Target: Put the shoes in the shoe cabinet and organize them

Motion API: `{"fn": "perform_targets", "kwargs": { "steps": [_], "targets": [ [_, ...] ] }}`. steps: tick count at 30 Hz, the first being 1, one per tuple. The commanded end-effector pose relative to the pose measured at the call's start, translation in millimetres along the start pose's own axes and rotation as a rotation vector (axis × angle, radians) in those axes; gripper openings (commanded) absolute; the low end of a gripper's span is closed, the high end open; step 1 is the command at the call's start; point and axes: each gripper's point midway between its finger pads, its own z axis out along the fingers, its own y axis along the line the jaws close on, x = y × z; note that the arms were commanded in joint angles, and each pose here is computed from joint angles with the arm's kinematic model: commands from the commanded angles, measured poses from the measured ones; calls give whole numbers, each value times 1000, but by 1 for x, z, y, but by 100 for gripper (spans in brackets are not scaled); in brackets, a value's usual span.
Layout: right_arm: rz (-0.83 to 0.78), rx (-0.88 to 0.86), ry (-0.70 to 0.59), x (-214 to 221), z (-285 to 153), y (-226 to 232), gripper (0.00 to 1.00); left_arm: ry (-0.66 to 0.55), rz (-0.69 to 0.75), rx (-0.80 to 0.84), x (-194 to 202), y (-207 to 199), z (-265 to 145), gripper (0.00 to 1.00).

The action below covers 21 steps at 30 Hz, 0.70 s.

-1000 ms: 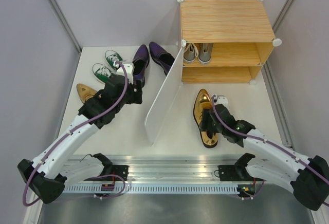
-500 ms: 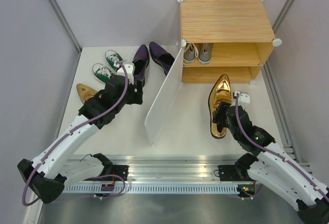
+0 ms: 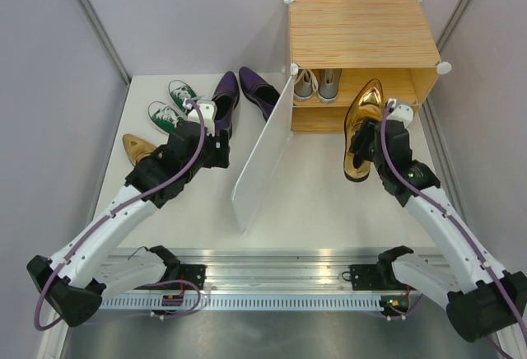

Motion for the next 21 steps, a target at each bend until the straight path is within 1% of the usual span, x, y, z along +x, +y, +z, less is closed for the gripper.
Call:
{"fn": "perform_targets", "kwargs": {
  "steps": [1, 3, 5, 6, 8, 9, 11, 13, 14, 18, 19, 21],
  "targets": [
    [37, -106, -170, -82, 7, 25, 1, -42, 20, 16, -9, -1, -5, 82],
    [27, -86, -167, -91, 25, 17, 1, -43, 20, 19, -9, -2, -6, 82],
    [21, -55, -207, -114, 32, 10, 1, -39, 22, 25, -8, -3, -5, 82],
    [12, -48, -192, -114, 43, 8, 1, -40, 22, 26, -8, -4, -5, 82],
    [17, -49, -222, -133, 49, 7, 1, -38, 23, 29, -8, -5, -5, 82],
    [11, -62, -210, -133, 62, 9, 1, -38, 23, 32, -8, -5, -5, 82],
    [-1, -84, -237, -148, 72, 12, 1, -39, 23, 32, -8, -5, -6, 82],
    [5, -88, -239, -151, 89, 9, 1, -40, 23, 34, -8, -5, -6, 82],
    [8, -100, -260, -157, 93, 10, 1, -39, 23, 32, -8, -5, -6, 82],
    [1, -100, -251, -162, 122, 10, 1, -35, 27, 31, -7, -5, -5, 82],
    [3, -110, -265, -171, 123, 12, 1, -38, 26, 32, -8, -5, -5, 82],
    [8, -114, -259, -173, 132, 10, 1, -37, 26, 31, -7, -5, -5, 82]
  ]
}}
